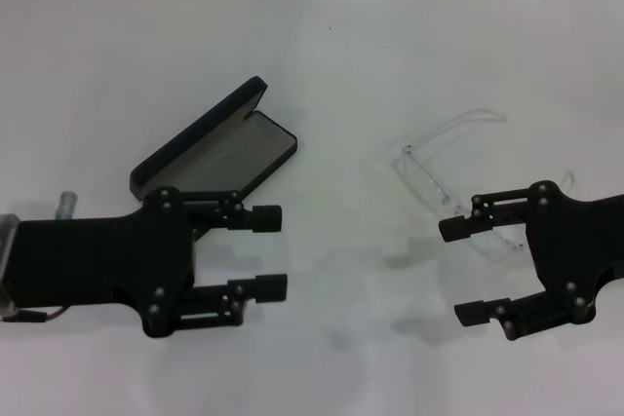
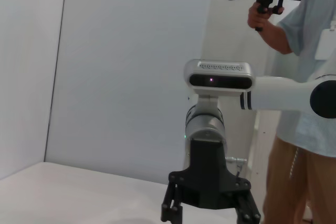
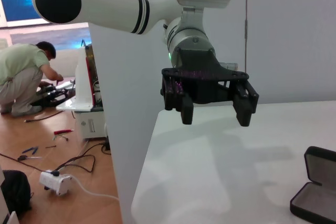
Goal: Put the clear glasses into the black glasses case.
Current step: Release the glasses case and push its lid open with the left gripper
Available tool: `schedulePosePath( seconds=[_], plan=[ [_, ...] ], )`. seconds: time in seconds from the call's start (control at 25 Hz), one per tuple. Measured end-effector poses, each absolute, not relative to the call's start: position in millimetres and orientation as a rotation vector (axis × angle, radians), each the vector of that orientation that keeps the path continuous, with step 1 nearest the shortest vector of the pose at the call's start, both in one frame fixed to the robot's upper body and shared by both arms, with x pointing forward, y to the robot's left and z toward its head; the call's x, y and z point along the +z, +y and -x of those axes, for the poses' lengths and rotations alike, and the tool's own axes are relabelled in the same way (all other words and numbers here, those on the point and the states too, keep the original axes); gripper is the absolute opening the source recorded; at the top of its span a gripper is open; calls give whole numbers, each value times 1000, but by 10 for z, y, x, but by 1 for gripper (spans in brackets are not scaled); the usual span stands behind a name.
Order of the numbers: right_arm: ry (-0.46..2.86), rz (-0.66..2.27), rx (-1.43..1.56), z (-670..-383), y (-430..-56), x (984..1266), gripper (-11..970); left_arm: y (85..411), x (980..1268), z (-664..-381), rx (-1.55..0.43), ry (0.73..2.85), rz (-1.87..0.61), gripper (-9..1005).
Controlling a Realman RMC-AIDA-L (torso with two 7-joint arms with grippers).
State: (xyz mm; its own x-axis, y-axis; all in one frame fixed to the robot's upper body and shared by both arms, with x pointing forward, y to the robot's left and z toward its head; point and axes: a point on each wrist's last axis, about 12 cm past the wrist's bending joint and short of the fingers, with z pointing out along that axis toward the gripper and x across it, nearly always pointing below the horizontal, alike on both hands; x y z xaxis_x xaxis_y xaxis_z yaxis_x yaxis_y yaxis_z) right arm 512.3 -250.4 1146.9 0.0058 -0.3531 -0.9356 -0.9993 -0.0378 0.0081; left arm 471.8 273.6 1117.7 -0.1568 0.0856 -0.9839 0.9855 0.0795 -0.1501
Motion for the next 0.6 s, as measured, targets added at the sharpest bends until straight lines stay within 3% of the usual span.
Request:
schedulePosePath(
  seconds=[0.6],
  plan=[
    [1436,1468,1066,-5115,-2508,11434,748,2866,11187,-4723,-1180,1416,-1051,612]
  ],
)
